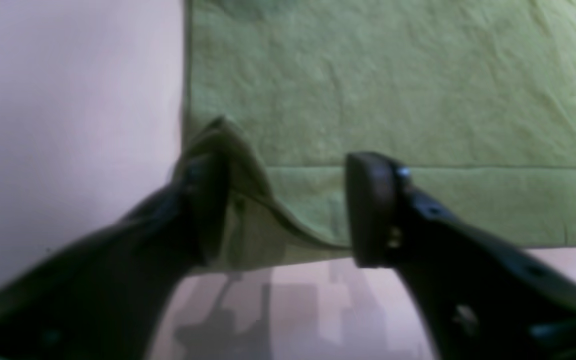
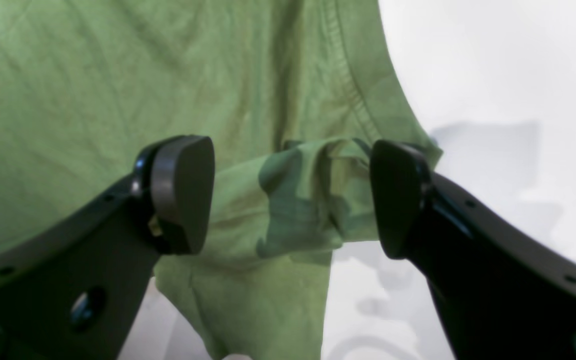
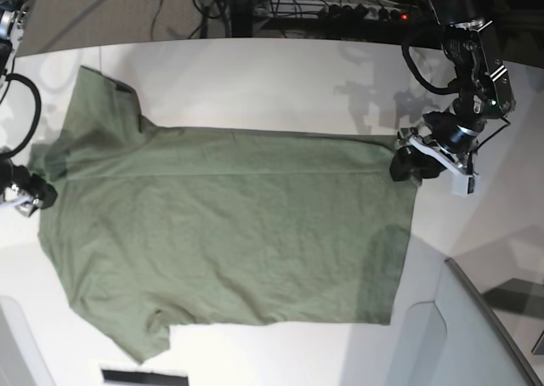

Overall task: Layout the t-shirt on the table in an organized manner, then fold the t-shirt properly
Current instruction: 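Fold the lifted edge over onto the shirt and open both grippers, then move the right gripper to the shirt sleeve and grasp it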

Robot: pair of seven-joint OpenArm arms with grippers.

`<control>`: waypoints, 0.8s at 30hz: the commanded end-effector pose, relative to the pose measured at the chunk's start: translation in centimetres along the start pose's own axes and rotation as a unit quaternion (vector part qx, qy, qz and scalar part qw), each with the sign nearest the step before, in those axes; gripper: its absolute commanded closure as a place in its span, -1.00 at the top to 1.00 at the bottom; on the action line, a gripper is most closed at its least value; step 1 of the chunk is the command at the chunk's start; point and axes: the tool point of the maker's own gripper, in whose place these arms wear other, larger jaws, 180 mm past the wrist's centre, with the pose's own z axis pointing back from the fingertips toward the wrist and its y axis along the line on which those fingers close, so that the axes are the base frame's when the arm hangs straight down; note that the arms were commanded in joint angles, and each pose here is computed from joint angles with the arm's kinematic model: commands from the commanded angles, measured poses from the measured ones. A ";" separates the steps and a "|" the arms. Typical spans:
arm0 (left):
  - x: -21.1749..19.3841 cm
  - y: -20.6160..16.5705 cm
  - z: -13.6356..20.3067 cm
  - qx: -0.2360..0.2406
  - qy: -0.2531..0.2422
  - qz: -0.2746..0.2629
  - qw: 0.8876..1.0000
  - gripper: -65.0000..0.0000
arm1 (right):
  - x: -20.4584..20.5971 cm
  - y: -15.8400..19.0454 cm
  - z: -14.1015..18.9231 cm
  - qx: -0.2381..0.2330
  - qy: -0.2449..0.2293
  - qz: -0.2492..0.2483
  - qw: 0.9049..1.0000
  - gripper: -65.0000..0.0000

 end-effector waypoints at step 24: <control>-2.4 7.1 12.7 0.108 -0.022 -0.037 0.993 0.54 | -14.0 -3.2 5.7 -0.038 -0.009 -0.051 0.998 0.29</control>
